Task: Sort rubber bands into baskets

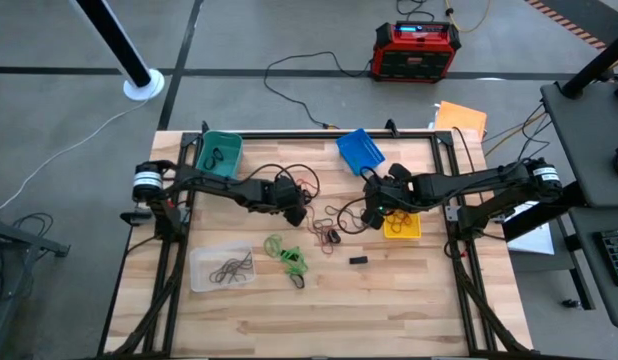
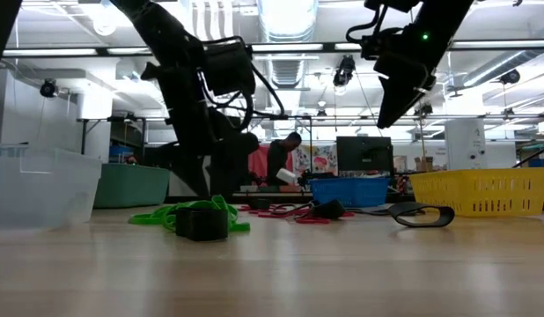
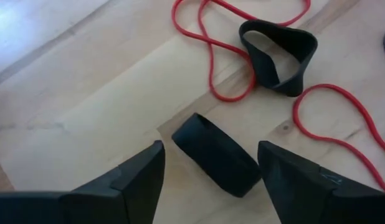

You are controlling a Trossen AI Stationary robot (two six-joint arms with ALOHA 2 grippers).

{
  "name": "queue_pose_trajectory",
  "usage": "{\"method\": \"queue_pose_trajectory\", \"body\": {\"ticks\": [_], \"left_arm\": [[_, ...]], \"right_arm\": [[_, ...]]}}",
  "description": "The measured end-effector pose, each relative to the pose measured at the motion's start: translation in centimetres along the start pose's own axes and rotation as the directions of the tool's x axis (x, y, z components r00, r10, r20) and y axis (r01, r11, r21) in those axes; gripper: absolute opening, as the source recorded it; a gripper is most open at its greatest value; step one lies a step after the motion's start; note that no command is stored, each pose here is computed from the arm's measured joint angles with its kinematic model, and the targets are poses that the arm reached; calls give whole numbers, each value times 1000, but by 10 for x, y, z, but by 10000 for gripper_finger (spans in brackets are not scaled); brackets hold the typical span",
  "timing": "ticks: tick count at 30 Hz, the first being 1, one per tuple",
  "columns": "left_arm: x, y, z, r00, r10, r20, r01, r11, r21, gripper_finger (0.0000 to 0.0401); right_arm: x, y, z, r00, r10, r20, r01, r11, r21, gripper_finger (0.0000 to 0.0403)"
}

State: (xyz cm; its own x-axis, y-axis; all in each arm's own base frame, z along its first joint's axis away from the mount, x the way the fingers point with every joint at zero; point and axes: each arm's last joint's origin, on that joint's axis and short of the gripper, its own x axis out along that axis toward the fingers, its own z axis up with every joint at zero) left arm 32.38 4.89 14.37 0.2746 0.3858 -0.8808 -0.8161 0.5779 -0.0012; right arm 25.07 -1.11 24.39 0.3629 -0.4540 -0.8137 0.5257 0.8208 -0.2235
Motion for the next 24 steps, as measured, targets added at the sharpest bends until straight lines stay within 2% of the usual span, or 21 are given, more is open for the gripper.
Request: {"method": "queue_pose_trajectory", "body": {"ticks": [20,24], "left_arm": [[5,4,-8,1000,21,-10,-21,1000,9,230],[5,4,-9,1000,18,-15,-18,1000,16,202]], "right_arm": [[0,1,3,999,15,33,-15,1000,2,171],[0,2,4,999,15,33,-15,1000,2,171]]}}
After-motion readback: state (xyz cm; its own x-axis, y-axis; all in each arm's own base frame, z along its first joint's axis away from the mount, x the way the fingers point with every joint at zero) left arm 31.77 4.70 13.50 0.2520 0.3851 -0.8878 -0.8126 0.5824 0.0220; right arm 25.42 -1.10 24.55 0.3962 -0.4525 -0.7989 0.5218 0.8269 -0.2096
